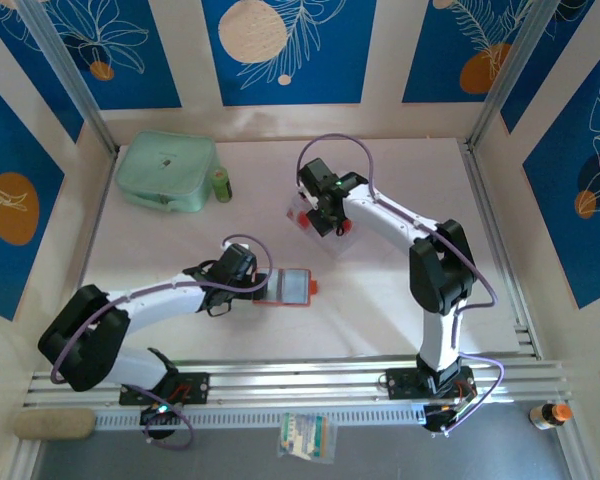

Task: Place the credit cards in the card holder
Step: Pick up the credit card from the storage box.

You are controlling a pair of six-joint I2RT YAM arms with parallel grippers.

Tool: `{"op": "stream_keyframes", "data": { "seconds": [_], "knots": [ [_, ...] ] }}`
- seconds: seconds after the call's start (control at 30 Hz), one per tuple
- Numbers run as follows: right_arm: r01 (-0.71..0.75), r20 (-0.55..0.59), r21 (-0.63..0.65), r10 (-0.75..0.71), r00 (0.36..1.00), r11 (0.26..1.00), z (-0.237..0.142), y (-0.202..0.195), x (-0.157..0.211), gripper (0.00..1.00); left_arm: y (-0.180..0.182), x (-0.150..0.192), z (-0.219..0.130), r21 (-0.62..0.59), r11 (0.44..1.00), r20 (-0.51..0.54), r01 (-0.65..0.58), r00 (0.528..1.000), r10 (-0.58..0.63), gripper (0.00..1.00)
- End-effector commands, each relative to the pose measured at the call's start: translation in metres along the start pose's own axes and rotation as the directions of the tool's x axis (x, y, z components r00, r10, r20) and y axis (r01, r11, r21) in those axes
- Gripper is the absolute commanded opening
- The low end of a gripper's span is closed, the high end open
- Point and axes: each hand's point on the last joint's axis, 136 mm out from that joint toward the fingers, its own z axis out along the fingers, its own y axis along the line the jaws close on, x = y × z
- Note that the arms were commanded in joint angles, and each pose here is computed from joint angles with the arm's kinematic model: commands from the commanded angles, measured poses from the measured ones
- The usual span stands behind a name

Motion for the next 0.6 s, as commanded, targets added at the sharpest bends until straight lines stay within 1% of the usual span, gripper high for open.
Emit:
{"op": "stream_keyframes", "data": {
  "seconds": [0.0, 0.07, 0.17, 0.27, 0.3, 0.37, 0.4, 0.47, 0.57],
  "knots": [
    [0.025, 0.094, -0.004, -0.024, 0.995, 1.0, -0.033, 0.003, -0.021, 0.0, 0.0, -0.009, -0.008, 0.005, 1.0, 0.016, 0.013, 1.0, -0.013, 0.95],
    [0.021, 0.121, -0.012, -0.019, 0.992, 1.0, -0.044, 0.006, -0.027, 0.0, -0.001, -0.011, -0.01, 0.01, 1.0, 0.022, 0.013, 1.0, -0.013, 0.95],
    [-0.03, 0.156, -0.051, 0.038, 0.987, 0.998, -0.061, 0.01, -0.032, 0.0, -0.004, -0.018, -0.015, 0.019, 1.0, 0.035, 0.009, 0.999, -0.01, 0.95],
    [-0.132, 0.186, -0.157, 0.16, 0.969, 0.979, -0.078, 0.017, -0.033, 0.0, -0.007, -0.025, -0.018, 0.024, 1.0, 0.046, 0.002, 0.999, -0.003, 0.95],
    [-0.181, 0.19, -0.206, 0.221, 0.957, 0.962, -0.083, 0.02, -0.032, 0.0, -0.008, -0.026, -0.018, 0.026, 1.0, 0.048, -0.002, 0.999, 0.001, 0.95],
    [-0.254, 0.191, -0.324, 0.326, 0.926, 0.911, -0.092, 0.028, -0.03, 0.0, -0.01, -0.029, -0.018, 0.025, 1.0, 0.049, -0.008, 0.999, 0.007, 0.95],
    [-0.303, 0.177, -0.378, 0.39, 0.904, 0.875, -0.093, 0.031, -0.027, 0.0, -0.01, -0.029, -0.017, 0.023, 1.0, 0.045, -0.016, 0.999, 0.014, 0.95],
    [-0.366, 0.147, -0.5, 0.493, 0.857, 0.785, -0.098, 0.04, -0.022, 0.0, -0.011, -0.03, -0.014, 0.016, 1.0, 0.039, -0.026, 0.999, 0.026, 0.95],
    [-0.433, 0.072, -0.654, 0.621, 0.781, 0.621, -0.097, 0.053, -0.012, 0.0, -0.01, -0.028, -0.009, 0.002, 0.999, 0.021, -0.043, 0.999, 0.043, 0.95]
  ]
}}
